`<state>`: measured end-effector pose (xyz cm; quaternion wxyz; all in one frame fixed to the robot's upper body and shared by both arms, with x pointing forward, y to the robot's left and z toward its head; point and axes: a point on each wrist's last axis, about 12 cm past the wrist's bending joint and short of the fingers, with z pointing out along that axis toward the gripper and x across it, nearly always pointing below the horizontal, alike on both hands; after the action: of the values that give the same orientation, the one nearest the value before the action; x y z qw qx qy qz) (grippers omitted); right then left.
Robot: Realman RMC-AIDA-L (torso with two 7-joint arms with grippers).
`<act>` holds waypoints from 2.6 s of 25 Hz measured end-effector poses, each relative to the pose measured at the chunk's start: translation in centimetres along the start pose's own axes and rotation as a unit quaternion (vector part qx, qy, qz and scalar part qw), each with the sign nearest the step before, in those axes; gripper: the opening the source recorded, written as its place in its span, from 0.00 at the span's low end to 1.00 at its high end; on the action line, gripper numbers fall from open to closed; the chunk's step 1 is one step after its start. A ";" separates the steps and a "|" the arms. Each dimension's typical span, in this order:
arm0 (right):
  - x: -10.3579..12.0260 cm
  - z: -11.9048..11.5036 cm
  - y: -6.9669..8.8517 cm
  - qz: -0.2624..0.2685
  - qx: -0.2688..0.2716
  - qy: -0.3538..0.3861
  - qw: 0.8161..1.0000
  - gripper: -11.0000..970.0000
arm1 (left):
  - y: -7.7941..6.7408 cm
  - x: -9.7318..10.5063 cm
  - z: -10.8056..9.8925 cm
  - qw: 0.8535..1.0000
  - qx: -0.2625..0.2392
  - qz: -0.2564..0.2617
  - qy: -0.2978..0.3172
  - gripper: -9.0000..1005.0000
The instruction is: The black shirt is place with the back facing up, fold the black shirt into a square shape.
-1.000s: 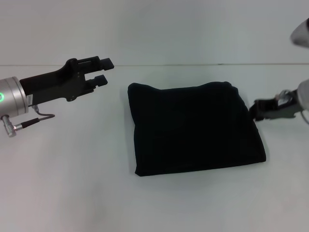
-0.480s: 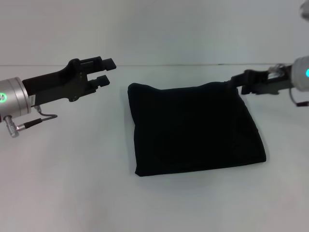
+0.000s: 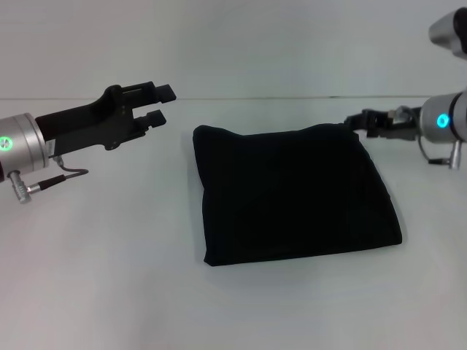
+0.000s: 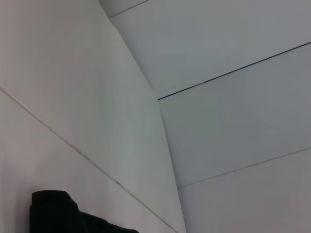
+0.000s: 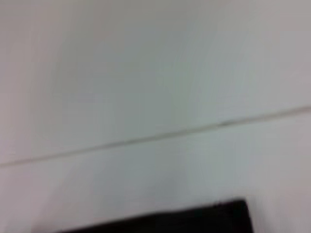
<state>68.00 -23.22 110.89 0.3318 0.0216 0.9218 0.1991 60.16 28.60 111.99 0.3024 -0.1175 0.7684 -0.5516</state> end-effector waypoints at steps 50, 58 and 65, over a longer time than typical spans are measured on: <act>-4.8 -11.7 -6.2 0.067 -0.209 -0.101 0.970 0.93 | 4.3 8.3 3.1 0.976 -0.134 -0.007 0.173 0.58; -4.8 -11.7 -6.3 0.068 -0.210 -0.101 0.970 0.93 | 4.1 8.9 3.9 0.973 -0.137 0.001 0.185 0.58; -4.8 -11.7 -6.3 0.070 -0.211 -0.101 0.970 0.93 | 4.1 9.0 4.1 0.974 -0.134 -0.005 0.184 0.57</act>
<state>65.00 -33.95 119.60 0.4055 0.0352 0.8171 0.4083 56.13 22.30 104.35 0.1347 -0.0576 0.8772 -0.4573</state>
